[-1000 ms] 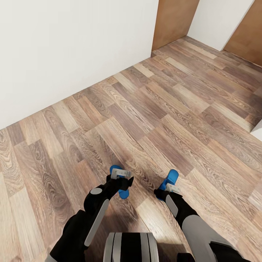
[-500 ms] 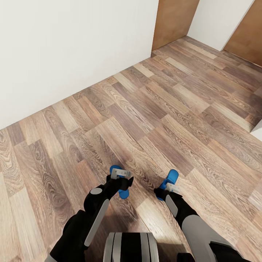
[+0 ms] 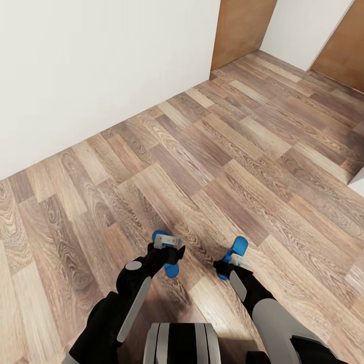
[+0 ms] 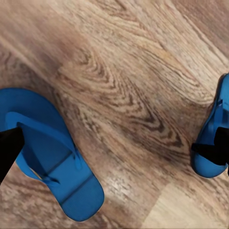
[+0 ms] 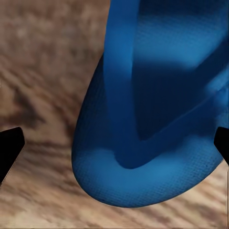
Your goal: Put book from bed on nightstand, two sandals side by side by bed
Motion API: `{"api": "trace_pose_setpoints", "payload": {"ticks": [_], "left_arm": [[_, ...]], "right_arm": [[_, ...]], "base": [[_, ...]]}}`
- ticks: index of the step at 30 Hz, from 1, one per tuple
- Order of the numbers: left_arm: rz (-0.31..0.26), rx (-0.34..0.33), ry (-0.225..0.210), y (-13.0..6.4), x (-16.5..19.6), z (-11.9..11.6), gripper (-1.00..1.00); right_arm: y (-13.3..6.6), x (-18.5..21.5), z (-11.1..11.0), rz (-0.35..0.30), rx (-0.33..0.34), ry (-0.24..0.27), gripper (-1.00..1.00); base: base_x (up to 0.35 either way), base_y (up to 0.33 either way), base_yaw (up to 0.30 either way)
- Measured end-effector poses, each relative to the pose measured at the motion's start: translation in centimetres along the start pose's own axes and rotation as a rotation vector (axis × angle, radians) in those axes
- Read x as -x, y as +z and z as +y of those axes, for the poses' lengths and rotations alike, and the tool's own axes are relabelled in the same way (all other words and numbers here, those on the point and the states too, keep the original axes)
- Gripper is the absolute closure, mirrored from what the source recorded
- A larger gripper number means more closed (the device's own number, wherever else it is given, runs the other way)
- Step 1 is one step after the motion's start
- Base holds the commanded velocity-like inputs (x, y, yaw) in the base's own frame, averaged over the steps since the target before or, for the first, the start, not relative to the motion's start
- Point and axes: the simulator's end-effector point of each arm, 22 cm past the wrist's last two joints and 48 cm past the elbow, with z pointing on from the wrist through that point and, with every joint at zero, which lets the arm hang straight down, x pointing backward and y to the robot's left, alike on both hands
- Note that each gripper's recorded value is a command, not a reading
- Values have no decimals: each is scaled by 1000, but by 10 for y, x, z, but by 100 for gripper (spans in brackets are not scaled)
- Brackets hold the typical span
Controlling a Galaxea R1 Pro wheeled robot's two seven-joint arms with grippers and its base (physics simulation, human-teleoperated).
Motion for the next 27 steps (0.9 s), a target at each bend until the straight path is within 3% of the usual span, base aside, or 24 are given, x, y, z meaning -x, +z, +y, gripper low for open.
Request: {"api": "trace_pose_setpoints", "payload": {"ticks": [11, 27], "left_arm": [[0, 1, 0, 0, 0, 0, -100], [-7, 1, 3, -2, 4, -1, -100]], "right_arm": [[0, 0, 0, 0, 0, 0, -100], [-3, 4, 2, -8, 5, 0, -100]], "base": [[25, -13, -3], [0, 0, -187]]}}
